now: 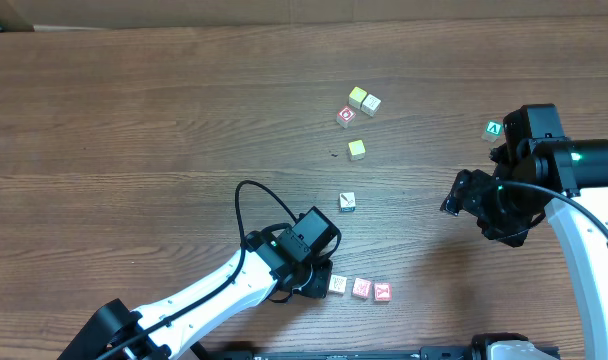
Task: Flip 5 blocks
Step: 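Carry the acorn block forward and set it beside the W block, then move the left gripper to the back cluster and grasp the yellow K block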
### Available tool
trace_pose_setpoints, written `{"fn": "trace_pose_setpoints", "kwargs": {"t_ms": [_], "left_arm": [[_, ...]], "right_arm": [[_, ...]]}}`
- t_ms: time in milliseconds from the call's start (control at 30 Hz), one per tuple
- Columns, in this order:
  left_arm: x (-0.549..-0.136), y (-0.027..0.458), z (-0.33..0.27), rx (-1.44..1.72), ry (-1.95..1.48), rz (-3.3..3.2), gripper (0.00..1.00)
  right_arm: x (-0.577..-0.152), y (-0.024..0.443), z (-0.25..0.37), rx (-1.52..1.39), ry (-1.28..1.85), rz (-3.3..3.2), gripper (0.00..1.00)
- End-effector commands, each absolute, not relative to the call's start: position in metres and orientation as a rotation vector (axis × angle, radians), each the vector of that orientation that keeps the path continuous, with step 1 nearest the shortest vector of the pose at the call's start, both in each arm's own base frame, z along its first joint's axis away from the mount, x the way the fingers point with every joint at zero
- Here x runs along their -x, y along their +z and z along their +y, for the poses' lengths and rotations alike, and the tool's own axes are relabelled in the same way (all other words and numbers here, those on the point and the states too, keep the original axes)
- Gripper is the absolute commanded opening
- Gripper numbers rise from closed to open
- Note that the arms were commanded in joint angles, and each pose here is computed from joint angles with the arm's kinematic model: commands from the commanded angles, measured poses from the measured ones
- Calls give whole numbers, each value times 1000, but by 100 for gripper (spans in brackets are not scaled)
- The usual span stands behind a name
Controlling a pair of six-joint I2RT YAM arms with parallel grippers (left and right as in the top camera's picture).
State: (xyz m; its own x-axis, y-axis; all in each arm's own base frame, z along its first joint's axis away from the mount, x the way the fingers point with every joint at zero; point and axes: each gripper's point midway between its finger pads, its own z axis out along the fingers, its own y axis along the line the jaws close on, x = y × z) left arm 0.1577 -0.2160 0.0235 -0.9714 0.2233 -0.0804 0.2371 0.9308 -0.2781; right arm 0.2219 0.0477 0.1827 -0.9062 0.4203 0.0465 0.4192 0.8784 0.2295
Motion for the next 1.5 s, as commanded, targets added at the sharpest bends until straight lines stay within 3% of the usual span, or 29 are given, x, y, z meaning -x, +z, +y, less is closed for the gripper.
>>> {"fn": "trace_pose_setpoints", "kwargs": {"t_ms": [0,333,867,1300,1467], "left_arm": [[-157,19,-214,-331,-420,3048,11],[-158,20,-215,-330,-428,3041,31],[-169,24,-226,-323,-484,2988,32],[-265,90,-233,-199,-554,2768,49],[-294,90,-252,-353,-504,2780,52]], "right_arm": [[-226,195,49,-652,396,2994,78],[-226,195,49,-652,396,2994,78],[-226,195,49,-652,396,2994,79],[-228,195,49,-648,399,2985,79],[-228,195,49,-648,399,2983,79]]}}
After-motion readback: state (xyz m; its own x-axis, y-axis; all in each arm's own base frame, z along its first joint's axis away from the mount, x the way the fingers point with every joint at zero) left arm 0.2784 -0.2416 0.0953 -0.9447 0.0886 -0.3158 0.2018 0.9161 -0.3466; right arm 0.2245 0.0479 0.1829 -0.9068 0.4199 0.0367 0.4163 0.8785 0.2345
